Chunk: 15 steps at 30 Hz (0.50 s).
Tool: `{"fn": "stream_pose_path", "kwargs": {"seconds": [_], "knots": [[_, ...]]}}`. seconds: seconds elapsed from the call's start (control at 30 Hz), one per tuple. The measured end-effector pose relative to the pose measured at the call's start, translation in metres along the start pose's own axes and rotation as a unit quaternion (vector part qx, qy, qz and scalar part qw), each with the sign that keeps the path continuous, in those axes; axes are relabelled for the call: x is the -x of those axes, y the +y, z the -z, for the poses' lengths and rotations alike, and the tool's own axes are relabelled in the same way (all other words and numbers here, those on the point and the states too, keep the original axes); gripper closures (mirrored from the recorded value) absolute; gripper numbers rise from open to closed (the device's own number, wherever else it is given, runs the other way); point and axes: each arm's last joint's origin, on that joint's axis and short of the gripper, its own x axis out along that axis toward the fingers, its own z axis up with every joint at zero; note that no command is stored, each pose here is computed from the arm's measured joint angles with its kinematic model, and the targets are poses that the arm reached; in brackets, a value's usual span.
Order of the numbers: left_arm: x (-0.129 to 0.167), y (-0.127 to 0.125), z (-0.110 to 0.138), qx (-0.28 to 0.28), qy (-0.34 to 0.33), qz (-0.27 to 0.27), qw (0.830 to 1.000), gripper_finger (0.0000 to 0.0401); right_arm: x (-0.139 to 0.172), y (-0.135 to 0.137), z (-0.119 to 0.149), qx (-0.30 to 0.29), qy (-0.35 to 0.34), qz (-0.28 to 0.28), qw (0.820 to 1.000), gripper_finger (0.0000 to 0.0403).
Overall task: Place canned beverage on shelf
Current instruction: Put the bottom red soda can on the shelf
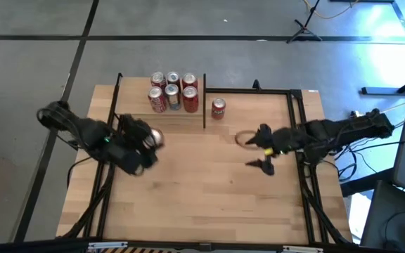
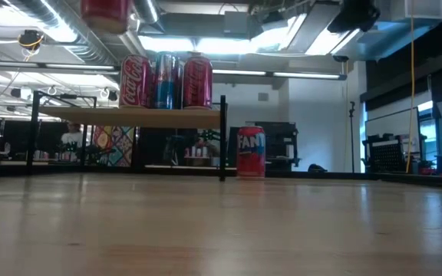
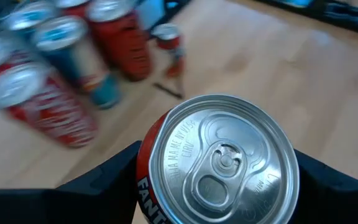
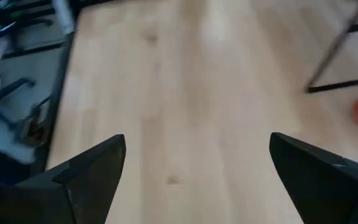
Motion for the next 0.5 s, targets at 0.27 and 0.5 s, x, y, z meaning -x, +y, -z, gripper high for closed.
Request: {"fn": "stream_pose_path", "kwargs": {"seconds": [0.27, 0.5], "knots": [[0.015, 0.107, 0.025, 0.079, -0.030, -0.028, 0.996, 0.0131, -0.002, -0.043, -0.013, -0.063, -0.017, 0.031, 0.997, 0.0017], [0.030, 0.159, 0.037, 0.160, -0.079, -0.081, 0.981, 0.0131, -0.002, -0.064, -0.018, -0.069, -0.027, 0.066, 0.995, 0.0017]]}}
